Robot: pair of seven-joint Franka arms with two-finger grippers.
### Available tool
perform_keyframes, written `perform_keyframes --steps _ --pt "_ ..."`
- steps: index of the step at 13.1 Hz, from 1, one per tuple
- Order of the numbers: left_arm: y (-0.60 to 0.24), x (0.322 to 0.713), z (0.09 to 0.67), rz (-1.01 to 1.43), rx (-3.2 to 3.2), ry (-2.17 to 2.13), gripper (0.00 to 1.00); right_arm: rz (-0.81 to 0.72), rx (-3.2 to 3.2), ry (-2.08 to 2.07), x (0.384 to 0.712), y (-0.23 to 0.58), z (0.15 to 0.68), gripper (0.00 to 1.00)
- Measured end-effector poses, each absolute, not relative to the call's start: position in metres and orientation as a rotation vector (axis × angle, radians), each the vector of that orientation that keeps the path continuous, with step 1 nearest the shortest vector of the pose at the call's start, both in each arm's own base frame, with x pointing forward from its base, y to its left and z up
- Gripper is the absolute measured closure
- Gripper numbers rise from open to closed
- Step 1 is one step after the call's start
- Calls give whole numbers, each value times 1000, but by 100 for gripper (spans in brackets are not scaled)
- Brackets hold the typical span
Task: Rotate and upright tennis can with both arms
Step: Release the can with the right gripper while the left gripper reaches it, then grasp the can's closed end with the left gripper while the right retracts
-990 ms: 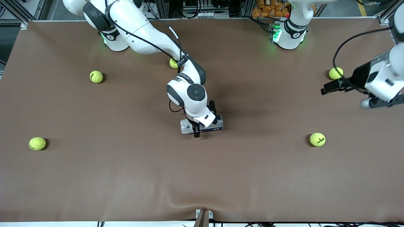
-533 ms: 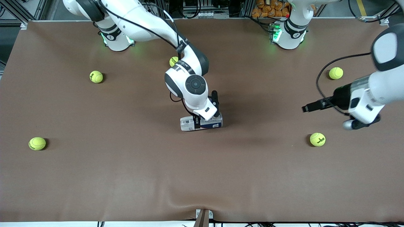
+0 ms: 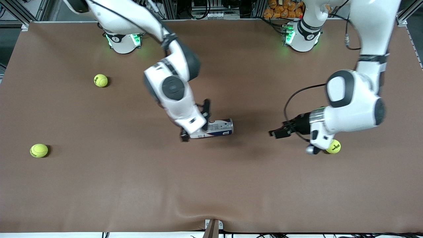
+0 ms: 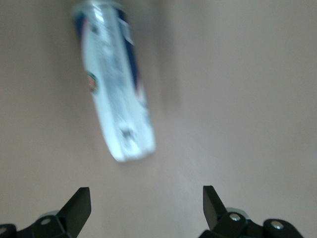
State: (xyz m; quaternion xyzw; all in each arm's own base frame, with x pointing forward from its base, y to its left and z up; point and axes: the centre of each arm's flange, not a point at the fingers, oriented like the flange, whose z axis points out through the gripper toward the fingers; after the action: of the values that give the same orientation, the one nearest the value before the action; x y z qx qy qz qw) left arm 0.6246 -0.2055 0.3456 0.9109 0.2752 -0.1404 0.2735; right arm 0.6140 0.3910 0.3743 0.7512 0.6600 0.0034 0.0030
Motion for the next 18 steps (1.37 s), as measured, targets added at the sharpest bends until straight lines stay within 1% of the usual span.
perform_keyframes --steps 2,5,8,10,12,16,18 --pt "-230 617 308 -417 2404 776 0 11 2438 1974 639 337 395 0" --pt "-251 607 261 -477 2318 711 0 -1 2547 1834 666 261 415 0" --pt "-256 598 234 -430 2234 669 0 -23 2659 1671 686 180 428 0" --pt "-261 587 221 -398 2163 624 0 -20 2759 1499 692 127 440 0" --pt "-261 577 206 -363 2115 576 0 -15 2859 1295 683 97 456 0" --pt "-260 568 178 -332 2078 532 0 -25 3005 904 646 67 487 0" --pt "-262 564 170 -353 2069 532 0 -58 3061 703 626 51 498 0"
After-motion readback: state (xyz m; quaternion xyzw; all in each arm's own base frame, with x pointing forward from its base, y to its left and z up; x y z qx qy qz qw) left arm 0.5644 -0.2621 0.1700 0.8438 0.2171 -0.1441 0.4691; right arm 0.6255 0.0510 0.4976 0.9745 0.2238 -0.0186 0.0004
